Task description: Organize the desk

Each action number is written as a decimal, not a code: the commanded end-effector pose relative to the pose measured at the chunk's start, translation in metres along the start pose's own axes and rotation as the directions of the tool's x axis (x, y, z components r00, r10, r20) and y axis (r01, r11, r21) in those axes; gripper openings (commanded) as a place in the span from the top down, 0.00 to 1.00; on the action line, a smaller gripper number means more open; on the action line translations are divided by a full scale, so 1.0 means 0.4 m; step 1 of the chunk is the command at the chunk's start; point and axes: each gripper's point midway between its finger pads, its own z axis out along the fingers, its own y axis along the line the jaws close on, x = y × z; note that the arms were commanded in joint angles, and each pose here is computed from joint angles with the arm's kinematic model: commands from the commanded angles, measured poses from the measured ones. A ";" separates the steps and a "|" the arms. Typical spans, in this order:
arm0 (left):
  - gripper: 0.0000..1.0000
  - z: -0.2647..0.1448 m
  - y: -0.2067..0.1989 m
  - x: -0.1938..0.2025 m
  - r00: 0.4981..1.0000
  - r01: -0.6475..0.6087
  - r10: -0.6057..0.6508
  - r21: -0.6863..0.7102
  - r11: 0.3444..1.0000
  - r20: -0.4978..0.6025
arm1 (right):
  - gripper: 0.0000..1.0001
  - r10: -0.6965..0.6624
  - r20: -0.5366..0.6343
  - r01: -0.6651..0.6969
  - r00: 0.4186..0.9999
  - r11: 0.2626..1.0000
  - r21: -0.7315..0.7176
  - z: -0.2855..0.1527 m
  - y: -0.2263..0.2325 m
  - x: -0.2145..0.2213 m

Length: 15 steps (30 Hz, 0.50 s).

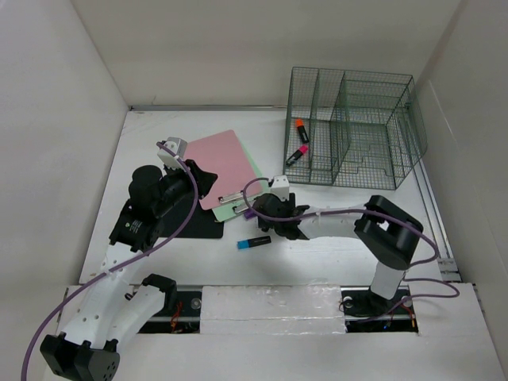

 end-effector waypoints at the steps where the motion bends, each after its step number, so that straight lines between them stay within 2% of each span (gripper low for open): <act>1: 0.76 -0.006 -0.028 -0.040 0.998 -0.022 0.019 0.044 0.999 0.054 | 0.25 0.016 0.065 -0.016 0.998 1.000 -0.005 0.022 0.041 -0.049; 4: 0.76 -0.007 -0.028 -0.038 0.998 -0.021 0.019 0.044 0.999 0.053 | 0.30 0.007 0.066 -0.008 0.998 1.000 0.010 0.039 0.044 -0.044; 12: 0.76 -0.005 -0.028 -0.039 0.998 -0.023 0.020 0.044 0.999 0.053 | 0.68 0.046 0.021 -0.047 0.999 0.996 0.078 0.023 -0.032 0.026; 14: 0.75 -0.001 -0.026 -0.036 0.999 -0.019 0.017 0.043 0.999 0.047 | 0.78 0.049 0.022 -0.051 0.999 0.994 0.094 0.007 -0.051 0.025; 15: 0.76 -0.001 -0.027 -0.036 0.999 -0.019 0.017 0.046 0.999 0.046 | 0.80 0.059 0.042 -0.062 0.997 0.994 0.088 -0.013 -0.056 0.004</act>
